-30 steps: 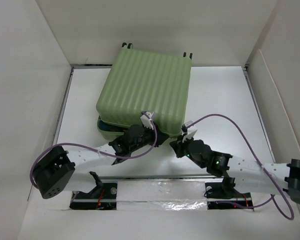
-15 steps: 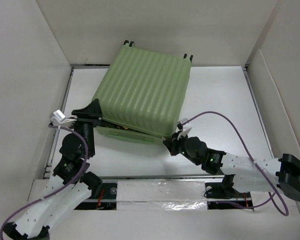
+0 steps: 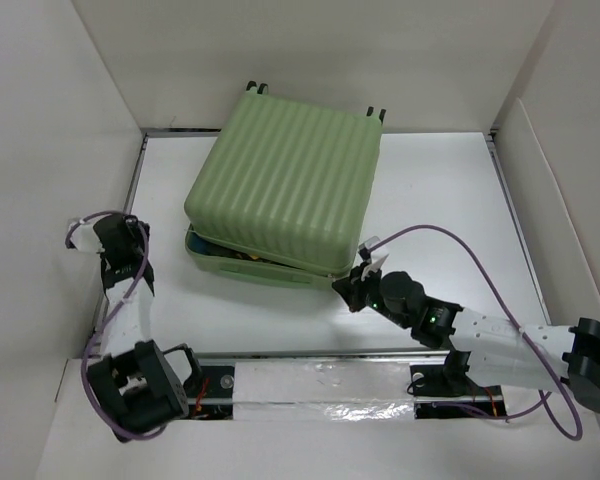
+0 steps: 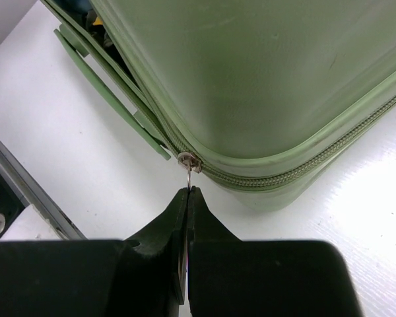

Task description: Pack the luggage

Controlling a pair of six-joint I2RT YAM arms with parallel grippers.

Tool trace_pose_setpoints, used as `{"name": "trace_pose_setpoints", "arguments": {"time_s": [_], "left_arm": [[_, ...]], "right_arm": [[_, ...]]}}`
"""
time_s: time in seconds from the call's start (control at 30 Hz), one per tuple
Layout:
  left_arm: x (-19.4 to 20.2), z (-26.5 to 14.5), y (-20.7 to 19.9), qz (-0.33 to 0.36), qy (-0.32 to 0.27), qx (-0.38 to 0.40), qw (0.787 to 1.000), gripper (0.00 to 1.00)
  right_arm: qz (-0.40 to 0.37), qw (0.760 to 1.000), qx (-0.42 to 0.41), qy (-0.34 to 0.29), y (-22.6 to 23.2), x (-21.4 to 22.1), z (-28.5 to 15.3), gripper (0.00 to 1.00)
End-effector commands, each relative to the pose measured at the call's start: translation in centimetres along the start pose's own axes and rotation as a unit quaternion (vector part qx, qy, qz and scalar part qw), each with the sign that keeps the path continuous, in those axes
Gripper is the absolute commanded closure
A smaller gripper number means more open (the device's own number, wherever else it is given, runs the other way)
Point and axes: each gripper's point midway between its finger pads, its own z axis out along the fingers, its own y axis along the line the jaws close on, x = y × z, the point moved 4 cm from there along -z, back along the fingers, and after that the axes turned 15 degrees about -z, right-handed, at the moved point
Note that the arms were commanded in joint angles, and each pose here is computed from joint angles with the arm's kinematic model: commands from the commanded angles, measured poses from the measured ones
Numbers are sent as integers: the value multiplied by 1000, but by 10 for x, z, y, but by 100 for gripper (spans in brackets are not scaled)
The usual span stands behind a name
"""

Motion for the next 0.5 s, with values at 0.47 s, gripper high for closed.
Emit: {"name": "trace_pose_setpoints", "arguments": {"time_s": [0.47], "left_arm": [[191, -53, 15, 55, 347, 133, 927, 79]], "right_arm": [[-72, 986, -135, -63, 104, -77, 58, 100]]}}
